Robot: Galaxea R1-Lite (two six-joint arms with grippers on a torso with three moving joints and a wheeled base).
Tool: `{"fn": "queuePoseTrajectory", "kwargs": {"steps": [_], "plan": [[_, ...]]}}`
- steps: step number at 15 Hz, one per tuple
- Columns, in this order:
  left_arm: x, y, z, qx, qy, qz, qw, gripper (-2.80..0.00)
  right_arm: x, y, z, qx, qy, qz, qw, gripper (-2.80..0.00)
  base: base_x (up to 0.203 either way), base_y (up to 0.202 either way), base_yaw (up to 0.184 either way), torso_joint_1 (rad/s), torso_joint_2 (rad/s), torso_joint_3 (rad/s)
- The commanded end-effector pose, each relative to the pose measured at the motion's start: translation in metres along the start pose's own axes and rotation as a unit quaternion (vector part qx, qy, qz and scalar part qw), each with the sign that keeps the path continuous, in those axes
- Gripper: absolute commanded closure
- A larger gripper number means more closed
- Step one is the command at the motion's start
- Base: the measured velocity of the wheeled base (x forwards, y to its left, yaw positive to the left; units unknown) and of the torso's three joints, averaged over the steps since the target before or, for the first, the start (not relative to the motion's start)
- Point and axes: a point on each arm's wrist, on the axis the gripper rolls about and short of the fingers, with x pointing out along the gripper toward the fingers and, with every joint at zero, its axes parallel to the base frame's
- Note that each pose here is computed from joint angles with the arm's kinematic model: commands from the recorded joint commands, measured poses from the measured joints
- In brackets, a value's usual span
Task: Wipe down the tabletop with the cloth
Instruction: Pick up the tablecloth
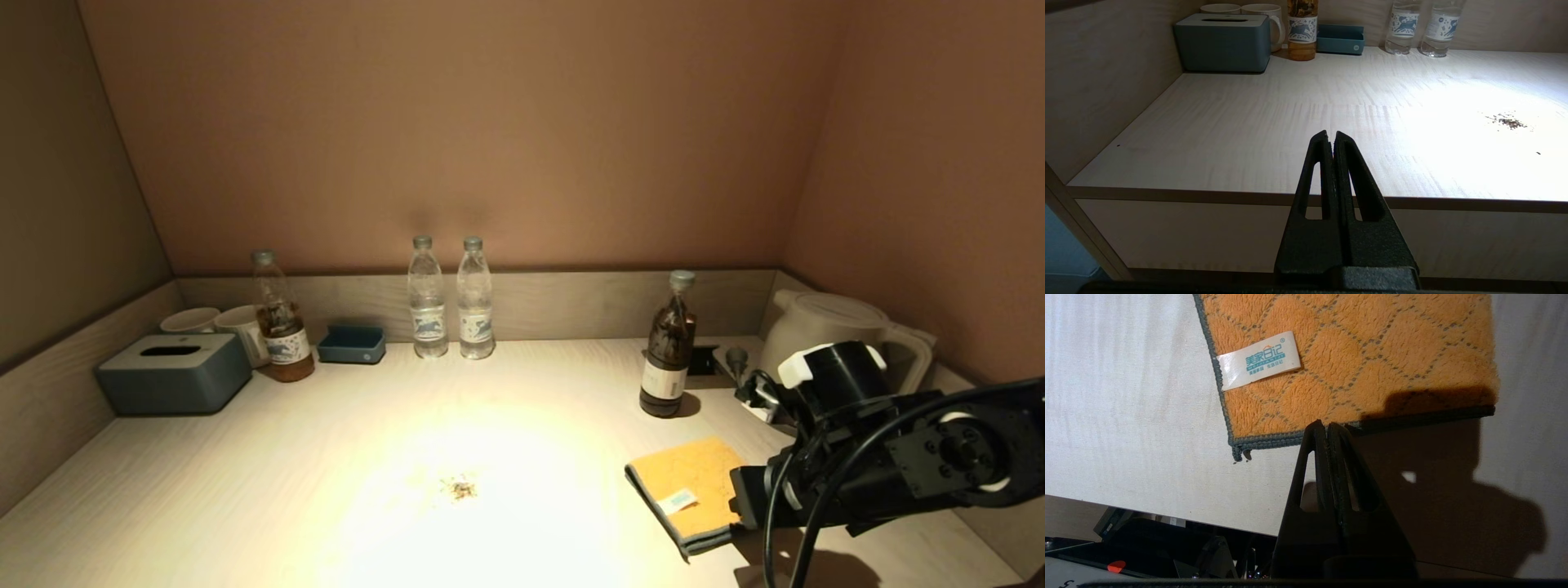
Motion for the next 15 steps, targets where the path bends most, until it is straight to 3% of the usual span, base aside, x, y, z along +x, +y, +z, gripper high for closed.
{"fn": "queuePoseTrajectory", "kwargs": {"steps": [1, 2, 11, 15], "plan": [[0.000, 0.000, 0.000, 0.000, 0.001, 0.000, 1.0000, 0.00, -0.001, 0.005, 0.000, -0.006, -0.001, 0.005, 1.000, 0.00, 0.000, 0.000, 0.000, 0.000, 0.00, 0.000], [0.000, 0.000, 0.000, 0.000, 0.001, 0.000, 1.0000, 0.00, -0.001, 0.005, 0.000, -0.006, -0.001, 0.005, 1.000, -2.80, 0.000, 0.000, 0.000, 0.000, 0.00, 0.000], [0.000, 0.000, 0.000, 0.000, 0.001, 0.000, 1.0000, 0.00, 0.019, 0.003, 0.003, -0.001, 0.026, 0.002, 1.000, -2.80, 0.000, 0.000, 0.000, 0.000, 0.00, 0.000], [0.000, 0.000, 0.000, 0.000, 0.001, 0.000, 1.0000, 0.00, 0.027, 0.001, 0.010, -0.003, 0.023, -0.057, 0.998, -2.80, 0.000, 0.000, 0.000, 0.000, 0.00, 0.000]]}}
